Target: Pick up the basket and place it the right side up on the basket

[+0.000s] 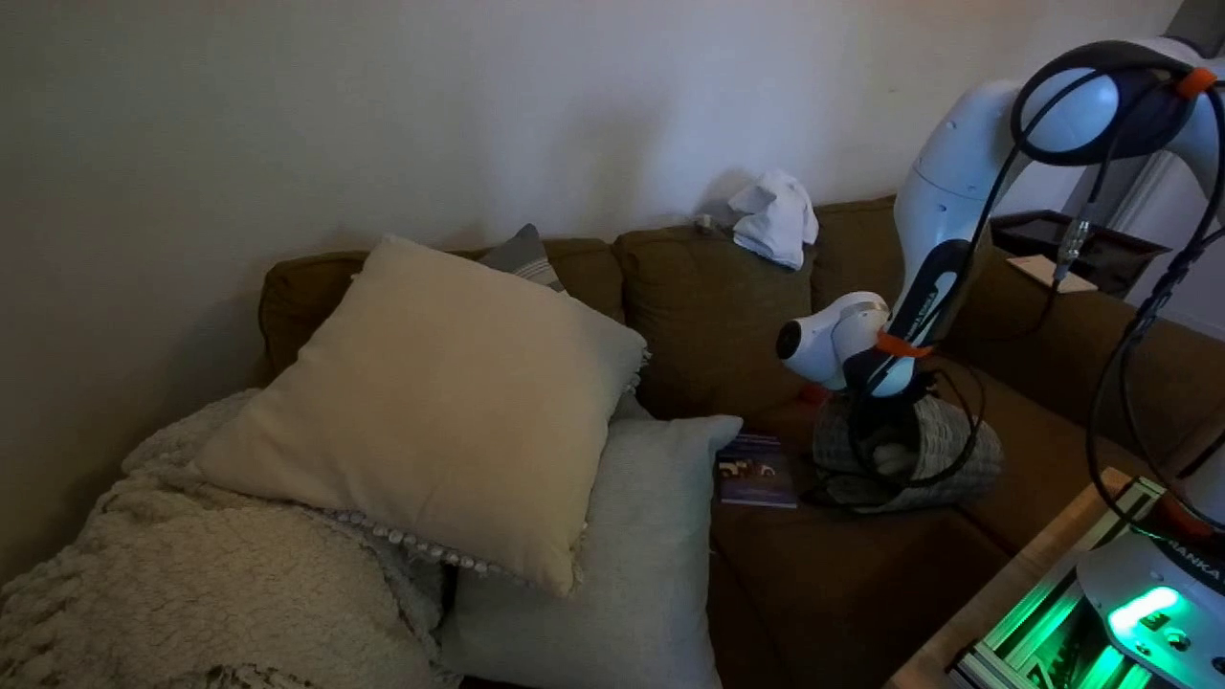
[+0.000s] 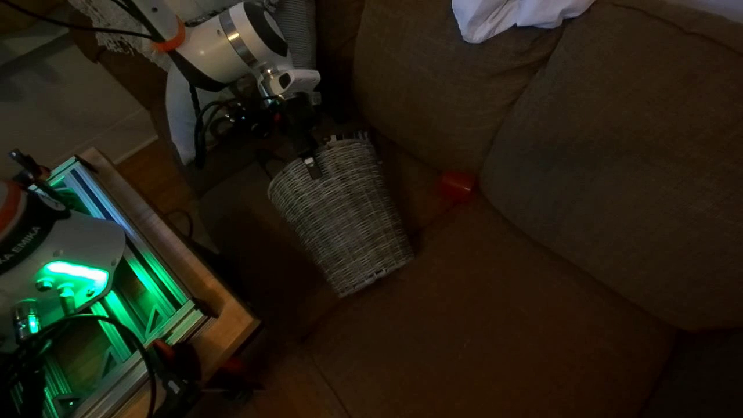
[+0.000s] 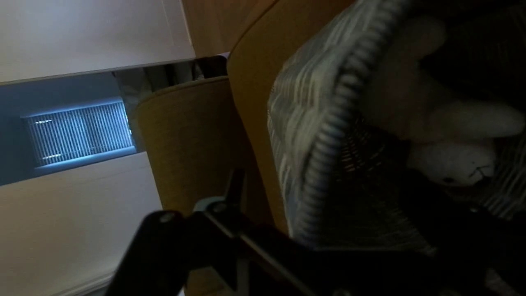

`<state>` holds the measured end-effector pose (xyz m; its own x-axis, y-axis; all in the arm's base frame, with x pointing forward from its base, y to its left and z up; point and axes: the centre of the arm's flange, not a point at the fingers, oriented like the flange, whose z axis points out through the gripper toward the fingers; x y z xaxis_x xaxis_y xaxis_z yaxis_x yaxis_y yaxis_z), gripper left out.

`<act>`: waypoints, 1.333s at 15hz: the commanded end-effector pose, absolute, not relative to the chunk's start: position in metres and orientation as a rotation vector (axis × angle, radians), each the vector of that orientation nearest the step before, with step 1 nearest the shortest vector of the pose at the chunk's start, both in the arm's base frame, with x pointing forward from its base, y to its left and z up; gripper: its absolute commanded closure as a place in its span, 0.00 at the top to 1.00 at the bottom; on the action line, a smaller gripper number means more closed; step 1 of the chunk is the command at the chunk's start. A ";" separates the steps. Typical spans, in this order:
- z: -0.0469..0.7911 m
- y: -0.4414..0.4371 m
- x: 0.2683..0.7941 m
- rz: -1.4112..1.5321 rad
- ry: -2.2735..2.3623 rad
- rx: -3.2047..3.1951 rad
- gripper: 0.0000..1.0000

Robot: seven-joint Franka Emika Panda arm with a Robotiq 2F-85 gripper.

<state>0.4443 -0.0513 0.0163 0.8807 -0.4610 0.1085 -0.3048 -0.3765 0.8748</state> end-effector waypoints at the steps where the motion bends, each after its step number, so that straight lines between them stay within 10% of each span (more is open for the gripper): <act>1: -0.006 -0.071 0.441 -0.244 -0.588 1.975 0.62; 9: 0.076 -0.084 0.441 -0.209 -0.595 2.154 0.00; 20: 0.224 -0.191 0.381 -0.070 -0.795 2.655 0.04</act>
